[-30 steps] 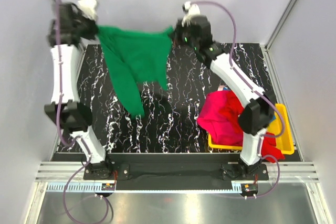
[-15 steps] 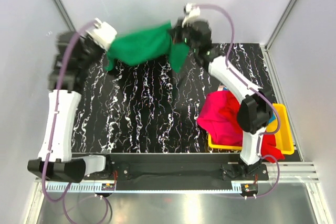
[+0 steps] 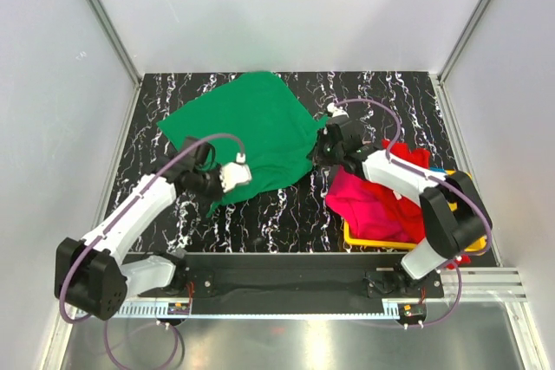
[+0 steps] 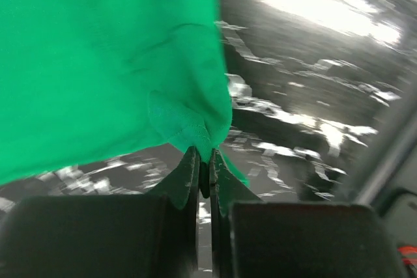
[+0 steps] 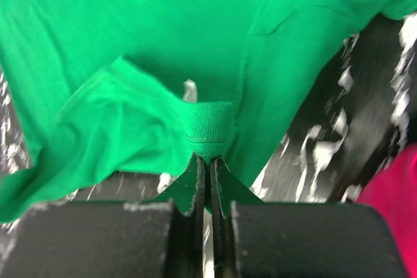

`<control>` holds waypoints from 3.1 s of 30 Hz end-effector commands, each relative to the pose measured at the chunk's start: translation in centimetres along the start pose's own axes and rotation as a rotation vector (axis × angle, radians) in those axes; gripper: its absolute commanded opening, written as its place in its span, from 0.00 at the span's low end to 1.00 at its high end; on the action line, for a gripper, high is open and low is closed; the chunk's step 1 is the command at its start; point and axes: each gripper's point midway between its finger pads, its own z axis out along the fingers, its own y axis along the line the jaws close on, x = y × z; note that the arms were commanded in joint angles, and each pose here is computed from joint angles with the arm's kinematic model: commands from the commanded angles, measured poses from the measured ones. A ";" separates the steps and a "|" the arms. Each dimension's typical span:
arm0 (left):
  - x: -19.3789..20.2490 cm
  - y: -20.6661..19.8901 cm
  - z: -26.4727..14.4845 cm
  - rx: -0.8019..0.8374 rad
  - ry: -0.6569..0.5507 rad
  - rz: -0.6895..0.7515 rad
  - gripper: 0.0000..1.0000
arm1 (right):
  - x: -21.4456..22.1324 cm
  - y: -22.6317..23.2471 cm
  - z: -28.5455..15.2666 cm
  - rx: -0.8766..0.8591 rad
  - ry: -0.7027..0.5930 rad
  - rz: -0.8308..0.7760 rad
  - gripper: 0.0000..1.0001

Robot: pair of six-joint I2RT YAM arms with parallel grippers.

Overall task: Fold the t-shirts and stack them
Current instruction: Flatten the tshirt out

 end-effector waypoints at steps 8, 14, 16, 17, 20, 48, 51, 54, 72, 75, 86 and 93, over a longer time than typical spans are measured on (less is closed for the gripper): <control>-0.9 -8.9 1.0 0.273 0.032 0.149 0.76 | 0.6 0.1 -7.1 0.166 0.089 0.013 0.82; -6.4 -2.0 -2.3 0.045 -0.110 0.015 0.99 | -8.8 1.5 -8.6 0.125 -0.067 -0.050 0.89; -6.7 6.4 -3.0 -0.239 -0.108 -0.147 0.99 | -10.9 0.2 -7.7 0.162 -0.098 -0.050 0.86; -6.3 8.8 -3.1 -0.338 -0.093 -0.254 0.96 | -12.3 0.0 -6.5 0.175 -0.103 -0.065 0.84; -4.4 16.1 -2.9 -0.580 -0.003 -0.425 0.86 | -14.8 -2.5 -3.6 0.289 -0.103 -0.087 0.74; 11.3 35.8 1.6 -0.760 0.241 -0.867 0.99 | -5.9 -8.7 9.2 0.290 0.317 0.038 0.62; 11.8 35.8 2.5 -0.744 0.255 -0.866 0.92 | -5.4 -8.8 9.6 0.283 0.330 0.043 0.50; 12.3 35.2 3.3 -0.712 0.276 -0.857 0.80 | -5.1 -8.7 9.8 0.270 0.337 0.048 0.37; 18.4 29.0 2.9 -0.651 0.404 -0.899 0.00 | -17.9 1.5 14.9 -0.167 0.001 0.100 0.00; 19.0 26.4 2.7 -0.621 0.405 -0.894 0.00 | -20.4 2.8 16.0 -0.225 -0.082 0.127 0.00; 19.2 14.9 1.4 -0.458 0.405 -0.856 0.00 | -27.6 -1.9 13.5 0.018 -0.293 0.107 0.81; 18.4 13.8 -0.9 -0.434 0.364 -0.897 0.33 | -20.0 2.5 4.2 0.092 -0.133 -0.196 0.73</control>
